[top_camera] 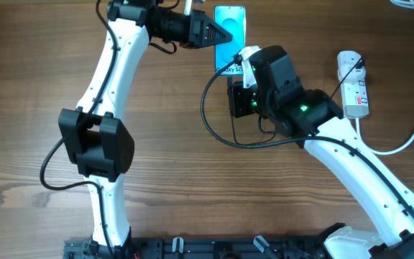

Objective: Plug charger to phone and switch on socket
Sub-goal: 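Tilt the phone down toward the table with the left gripper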

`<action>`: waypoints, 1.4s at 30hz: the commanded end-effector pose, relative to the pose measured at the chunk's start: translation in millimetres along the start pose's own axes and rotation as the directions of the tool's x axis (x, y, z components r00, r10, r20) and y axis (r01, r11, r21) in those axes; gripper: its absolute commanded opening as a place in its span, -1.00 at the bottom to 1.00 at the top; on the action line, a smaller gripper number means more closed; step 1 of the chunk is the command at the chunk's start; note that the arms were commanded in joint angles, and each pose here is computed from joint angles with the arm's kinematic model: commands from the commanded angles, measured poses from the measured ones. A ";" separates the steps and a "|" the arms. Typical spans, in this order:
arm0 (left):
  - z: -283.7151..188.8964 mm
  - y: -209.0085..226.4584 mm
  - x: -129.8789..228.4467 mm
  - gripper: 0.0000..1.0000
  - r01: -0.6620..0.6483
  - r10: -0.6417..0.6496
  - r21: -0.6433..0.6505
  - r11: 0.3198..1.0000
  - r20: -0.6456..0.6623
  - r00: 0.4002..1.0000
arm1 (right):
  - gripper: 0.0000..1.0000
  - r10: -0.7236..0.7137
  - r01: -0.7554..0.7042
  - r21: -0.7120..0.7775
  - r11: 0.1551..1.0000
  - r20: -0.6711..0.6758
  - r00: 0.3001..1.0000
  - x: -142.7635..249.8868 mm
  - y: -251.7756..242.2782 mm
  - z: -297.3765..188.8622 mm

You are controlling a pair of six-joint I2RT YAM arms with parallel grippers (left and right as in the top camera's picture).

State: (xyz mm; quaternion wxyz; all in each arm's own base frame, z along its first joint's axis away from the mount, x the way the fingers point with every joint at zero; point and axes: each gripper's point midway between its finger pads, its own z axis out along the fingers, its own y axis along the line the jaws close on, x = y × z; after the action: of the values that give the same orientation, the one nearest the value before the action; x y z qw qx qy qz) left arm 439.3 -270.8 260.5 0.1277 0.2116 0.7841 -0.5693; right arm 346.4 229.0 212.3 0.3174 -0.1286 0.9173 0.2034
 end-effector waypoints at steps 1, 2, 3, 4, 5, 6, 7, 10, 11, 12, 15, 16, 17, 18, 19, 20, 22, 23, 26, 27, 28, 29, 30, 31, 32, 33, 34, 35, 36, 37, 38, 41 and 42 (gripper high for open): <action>8.1 -21.2 10.7 -0.92 0.015 -0.013 0.061 0.998 -0.038 0.999 | -0.91 -0.084 0.068 0.101 0.993 0.166 0.983 -45.7 -14.6 -11.4; 8.1 -21.2 11.1 -0.92 0.018 -0.016 0.061 0.998 -0.040 0.999 | -0.91 -0.090 0.074 0.099 0.992 0.174 0.981 -47.9 -13.8 -11.7; 8.0 -21.2 11.6 -0.92 0.022 -0.019 0.061 0.998 -0.041 0.999 | -0.91 -0.098 0.081 0.098 0.992 0.184 0.978 -50.6 -13.0 -12.2; 8.0 -21.0 12.3 -0.92 0.027 -0.024 0.060 0.998 -0.043 0.999 | -0.91 -0.100 0.082 0.099 0.992 0.198 0.975 -54.0 -12.5 -12.8; 8.0 -21.0 12.3 -0.92 0.026 -0.023 0.060 0.998 -0.043 0.999 | -0.91 -0.100 0.082 0.096 0.992 0.206 0.973 -55.9 -11.7 -13.3; 8.0 -21.0 12.2 -0.92 0.025 -0.023 0.060 0.998 -0.043 0.999 | -0.91 -0.099 0.080 0.094 0.992 0.216 0.971 -58.0 -10.9 -14.5; 8.0 -21.0 12.2 -0.92 0.022 -0.019 0.060 0.998 -0.043 0.999 | -0.91 -0.098 0.079 0.093 0.993 0.219 0.971 -58.7 -10.6 -15.2; 8.0 -20.9 12.2 -0.92 0.018 -0.016 0.060 0.998 -0.042 0.999 | -0.89 -0.057 0.040 0.078 0.996 0.234 0.971 -60.2 -8.7 -22.3; 8.0 -21.0 12.2 -0.92 0.018 -0.016 0.060 0.998 -0.042 0.999 | -0.89 -0.048 0.031 0.073 0.997 0.241 0.969 -61.3 -7.7 -25.4; 8.0 -21.1 12.1 -0.92 0.018 -0.015 0.060 0.998 -0.042 0.999 | -0.87 -0.049 0.032 0.072 0.997 0.247 0.968 -62.3 -7.1 -28.1; 8.0 -21.0 12.3 -0.92 0.019 -0.017 0.060 0.998 -0.043 0.999 | -0.81 -0.054 0.032 0.085 0.996 0.272 0.961 -67.4 -8.4 -33.3; 8.0 -21.0 12.3 -0.92 0.020 -0.017 0.060 0.998 -0.043 0.999 | -0.77 -0.054 0.032 0.083 0.996 0.279 0.959 -69.1 -7.8 -33.7; 8.0 -21.1 12.4 -0.92 0.020 -0.018 0.061 0.998 -0.043 0.999 | -0.76 -0.055 0.033 0.081 0.996 0.282 0.958 -70.0 -7.3 -33.8; 8.0 -21.1 12.8 -0.92 0.023 -0.021 0.061 0.998 -0.044 0.999 | -0.76 -0.055 0.033 0.081 0.996 0.285 0.957 -70.7 -7.1 -34.0; 8.0 -21.1 13.3 -0.92 0.027 -0.024 0.060 0.998 -0.045 0.999 | -0.74 -0.055 0.033 0.080 0.996 0.289 0.956 -71.5 -7.0 -34.3; 8.0 -21.1 13.5 -0.92 0.028 -0.026 0.060 0.998 -0.046 0.999 | -0.68 -0.055 0.033 0.080 0.996 0.288 0.956 -71.4 -6.8 -34.2; 8.0 -20.9 13.2 -0.92 0.026 -0.023 0.060 0.998 -0.045 0.999 | -0.58 -0.053 0.032 0.081 0.996 0.281 0.958 -69.6 -7.3 -33.7; 7.3 -20.0 12.3 -0.92 0.023 -0.021 0.056 0.998 -0.042 0.999 | -0.56 -0.053 0.033 0.080 0.996 0.272 0.961 -67.4 -7.4 -33.2; 4.1 -10.2 9.6 -0.92 0.017 -0.016 0.008 1.000 -0.030 0.999 | -0.15 -0.042 0.025 0.073 0.997 0.233 0.972 -57.5 -7.7 -32.5; 2.4 -5.2 8.8 -0.92 0.024 -0.025 -0.018 1.000 -0.025 0.999 | 0.04 -0.030 0.014 0.075 0.997 0.220 0.975 -54.1 -8.8 -32.3; -0.5 4.4 7.7 -0.92 0.046 -0.047 -0.068 0.997 -0.016 0.999 | 0.31 -0.011 -0.005 0.076 0.997 0.206 0.978 -50.1 -10.2 -32.7; -4.3 20.2 6.6 -0.92 0.094 -0.095 -0.149 0.984 0.001 0.995 | 0.60 0.017 -0.032 0.078 0.996 0.187 0.982 -44.7 -11.9 -32.0; -6.9 34.0 7.3 -0.92 0.132 -0.132 -0.225 0.965 0.016 0.991 | 0.71 0.039 -0.054 0.080 0.995 0.174 0.984 -41.0 -13.1 -32.0; -8.8 43.4 9.1 -0.92 0.144 -0.144 -0.274 0.951 0.021 0.989 | 0.75 0.042 -0.056 0.083 0.995 0.164 0.986 -38.4 -13.8 -31.6; -9.1 50.1 11.8 -0.92 0.151 -0.153 -0.306 0.940 0.020 0.988 | 0.76 0.050 -0.064 0.084 0.994 0.157 0.986 -36.6 -14.2 -31.4; -7.2 55.1 17.4 -0.92 0.165 -0.172 -0.329 0.930 0.010 0.985 | 0.79 0.065 -0.078 0.085 0.993 0.151 0.986 -34.8 -15.0 -31.2; -4.6 60.6 23.3 -0.92 0.178 -0.189 -0.348 0.921 0.000 0.982 | 0.80 0.065 -0.078 0.087 0.993 0.146 0.987 -33.4 -15.4 -31.0; 0.8 70.1 33.1 -0.92 0.190 -0.212 -0.380 0.905 -0.016 0.977 | 0.82 0.066 -0.079 0.088 0.993 0.141 0.988 -32.3 -15.8 -30.9; 4.2 75.6 38.9 -0.92 0.201 -0.229 -0.397 0.896 -0.024 0.973 | 0.86 0.066 -0.079 0.090 0.993 0.137 0.988 -31.2 -16.1 -30.7; 9.0 81.9 45.0 -0.92 0.224 -0.257 -0.409 0.884 -0.026 0.966 | 0.99 0.067 -0.079 0.090 0.993 0.135 0.989 -30.6 -16.1 -30.7; 12.9 86.6 49.6 -0.92 0.242 -0.277 -0.412 0.878 -0.027 0.961 | 0.99 0.067 -0.079 0.091 0.993 0.132 0.989 -29.8 -16.3 -30.6; 23.0 100.6 63.1 -0.92 0.264 -0.306 -0.415 0.871 -0.037 0.951 | 0.99 0.070 -0.082 0.094 0.992 0.124 0.990 -27.6 -17.0 -30.4; 24.8 104.8 66.9 -0.92 0.278 -0.321 -0.416 0.866 -0.036 0.946 | 0.99 0.072 -0.083 0.096 0.992 0.119 0.990 -26.4 -17.4 -30.3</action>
State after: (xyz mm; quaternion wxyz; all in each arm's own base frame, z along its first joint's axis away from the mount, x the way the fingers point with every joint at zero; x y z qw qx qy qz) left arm 436.2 -252.4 149.4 0.0554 0.1039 0.9094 -0.3988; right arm 357.1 205.0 231.0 0.3533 -0.0728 0.9165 0.1729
